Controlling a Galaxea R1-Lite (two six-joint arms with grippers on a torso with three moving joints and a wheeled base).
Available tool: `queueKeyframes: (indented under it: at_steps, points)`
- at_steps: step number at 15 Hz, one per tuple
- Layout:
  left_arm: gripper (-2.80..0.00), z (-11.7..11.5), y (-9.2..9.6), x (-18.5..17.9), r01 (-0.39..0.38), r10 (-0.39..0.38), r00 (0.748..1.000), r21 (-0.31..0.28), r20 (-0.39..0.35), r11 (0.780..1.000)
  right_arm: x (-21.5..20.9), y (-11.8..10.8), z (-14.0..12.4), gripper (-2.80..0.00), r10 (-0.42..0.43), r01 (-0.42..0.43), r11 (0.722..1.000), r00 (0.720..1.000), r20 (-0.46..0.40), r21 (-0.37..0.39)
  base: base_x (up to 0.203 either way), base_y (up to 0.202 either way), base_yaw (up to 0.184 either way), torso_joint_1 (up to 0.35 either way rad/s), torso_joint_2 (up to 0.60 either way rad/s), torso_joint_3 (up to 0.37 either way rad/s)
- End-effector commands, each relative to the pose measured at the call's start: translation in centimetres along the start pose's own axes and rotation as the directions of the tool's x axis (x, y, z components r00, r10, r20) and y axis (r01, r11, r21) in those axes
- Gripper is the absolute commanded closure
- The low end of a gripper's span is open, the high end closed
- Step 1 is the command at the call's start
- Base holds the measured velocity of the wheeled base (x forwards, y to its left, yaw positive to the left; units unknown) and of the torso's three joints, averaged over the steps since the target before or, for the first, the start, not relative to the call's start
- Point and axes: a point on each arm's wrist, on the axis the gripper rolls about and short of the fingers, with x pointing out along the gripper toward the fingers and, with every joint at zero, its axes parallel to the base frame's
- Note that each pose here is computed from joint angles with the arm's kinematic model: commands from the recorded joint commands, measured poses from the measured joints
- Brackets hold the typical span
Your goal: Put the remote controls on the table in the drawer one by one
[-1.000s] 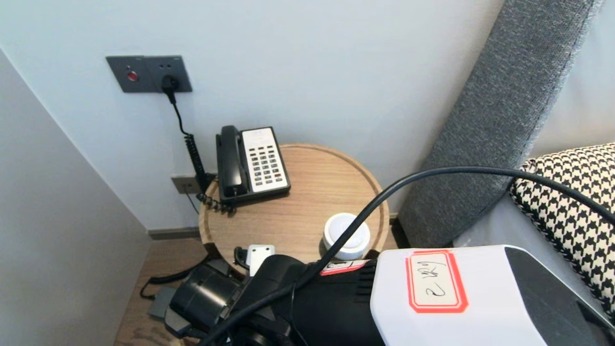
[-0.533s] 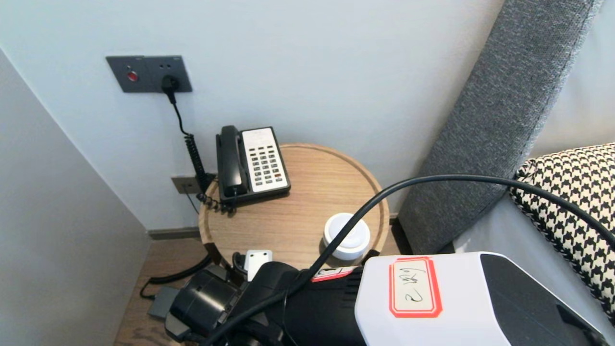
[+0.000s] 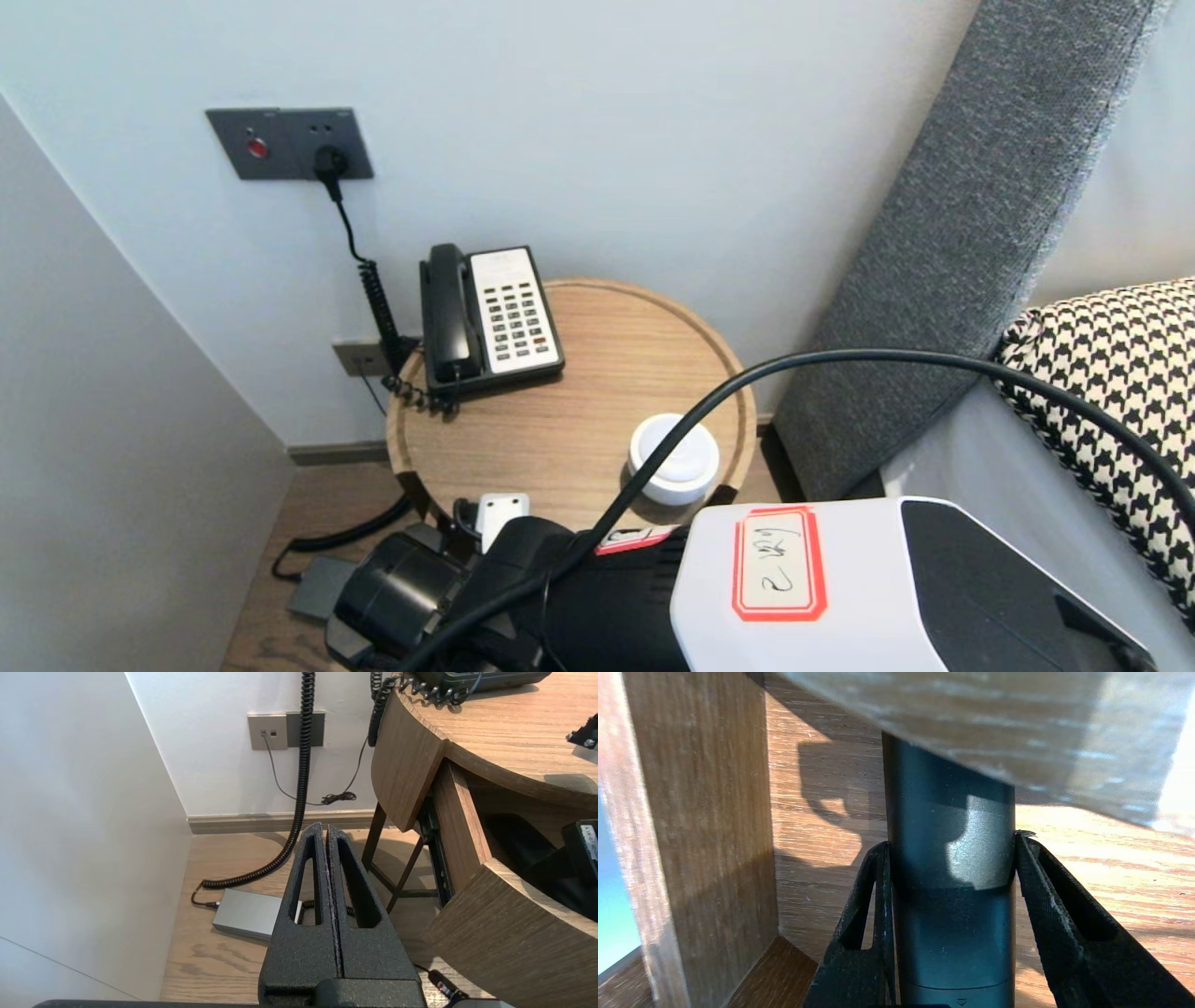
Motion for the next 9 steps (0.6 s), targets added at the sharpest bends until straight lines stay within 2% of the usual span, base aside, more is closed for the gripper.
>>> queueKeyframes:
  at_steps: [1, 9]
  points:
    - [0.0, -0.26, 0.0, 0.05, 0.0, 0.0, 1.0, 0.0, -0.007, 1.0, 0.27, -0.01, -0.18, 0.0, -0.009, 0.009, 1.0, 1.0, -0.003, 0.0, 0.0, 0.0, 0.0, 0.0, 0.0, 0.0]
    - [0.0, -0.26, 0.0, 0.05, 0.0, 0.0, 1.0, 0.0, -0.007, 1.0, 0.32, -0.02, -0.18, 0.0, -0.009, 0.009, 1.0, 1.0, -0.005, -0.003, 0.0, 0.0, 0.0, 0.0, 0.0, 0.0]
